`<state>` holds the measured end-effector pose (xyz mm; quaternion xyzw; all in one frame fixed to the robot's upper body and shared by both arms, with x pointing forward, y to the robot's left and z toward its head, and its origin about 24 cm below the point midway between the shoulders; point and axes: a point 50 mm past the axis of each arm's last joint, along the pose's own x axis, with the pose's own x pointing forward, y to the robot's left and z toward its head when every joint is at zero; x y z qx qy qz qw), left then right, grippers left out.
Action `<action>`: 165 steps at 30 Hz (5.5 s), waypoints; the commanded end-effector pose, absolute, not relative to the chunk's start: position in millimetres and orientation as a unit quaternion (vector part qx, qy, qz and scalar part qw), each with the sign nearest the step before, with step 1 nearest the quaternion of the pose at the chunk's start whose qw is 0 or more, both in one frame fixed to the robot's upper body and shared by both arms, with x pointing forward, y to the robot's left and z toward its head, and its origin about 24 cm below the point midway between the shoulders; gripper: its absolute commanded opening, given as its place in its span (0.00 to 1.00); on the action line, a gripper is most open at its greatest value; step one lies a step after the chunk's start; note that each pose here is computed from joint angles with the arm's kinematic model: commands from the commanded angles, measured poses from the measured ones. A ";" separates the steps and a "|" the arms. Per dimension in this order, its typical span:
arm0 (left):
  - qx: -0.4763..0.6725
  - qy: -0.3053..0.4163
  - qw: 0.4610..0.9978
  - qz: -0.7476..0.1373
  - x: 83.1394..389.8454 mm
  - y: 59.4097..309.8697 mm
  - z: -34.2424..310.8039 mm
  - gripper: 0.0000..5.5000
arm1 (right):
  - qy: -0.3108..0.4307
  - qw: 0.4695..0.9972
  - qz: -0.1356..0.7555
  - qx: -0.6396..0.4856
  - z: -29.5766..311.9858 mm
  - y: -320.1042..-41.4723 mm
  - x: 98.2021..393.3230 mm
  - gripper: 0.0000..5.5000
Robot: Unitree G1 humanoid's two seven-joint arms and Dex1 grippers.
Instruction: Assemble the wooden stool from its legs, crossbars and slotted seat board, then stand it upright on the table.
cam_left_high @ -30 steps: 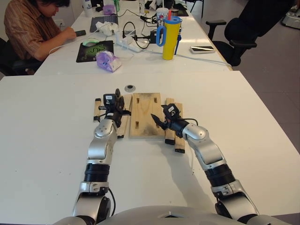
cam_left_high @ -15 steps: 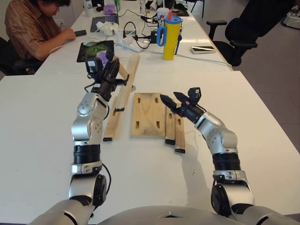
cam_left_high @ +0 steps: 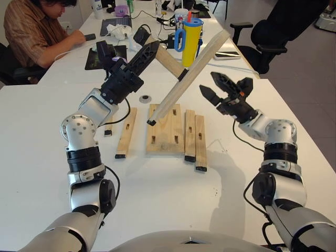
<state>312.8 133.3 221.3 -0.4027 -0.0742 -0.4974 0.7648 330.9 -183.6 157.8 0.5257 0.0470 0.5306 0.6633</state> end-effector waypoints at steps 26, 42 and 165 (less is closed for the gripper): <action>-0.418 -0.022 0.742 -0.524 307.4 122.2 214.8 0.08 | 0.018 0.639 0.601 0.481 198.1 -176.5 314.3 0.51; -0.462 -0.105 0.729 -0.494 312.2 143.5 238.4 0.35 | -0.028 0.639 0.593 0.489 198.0 -186.9 308.4 0.37; 0.209 0.416 0.756 -0.460 217.1 198.6 -16.0 0.55 | 0.359 0.897 0.150 0.208 74.3 -113.1 229.0 0.63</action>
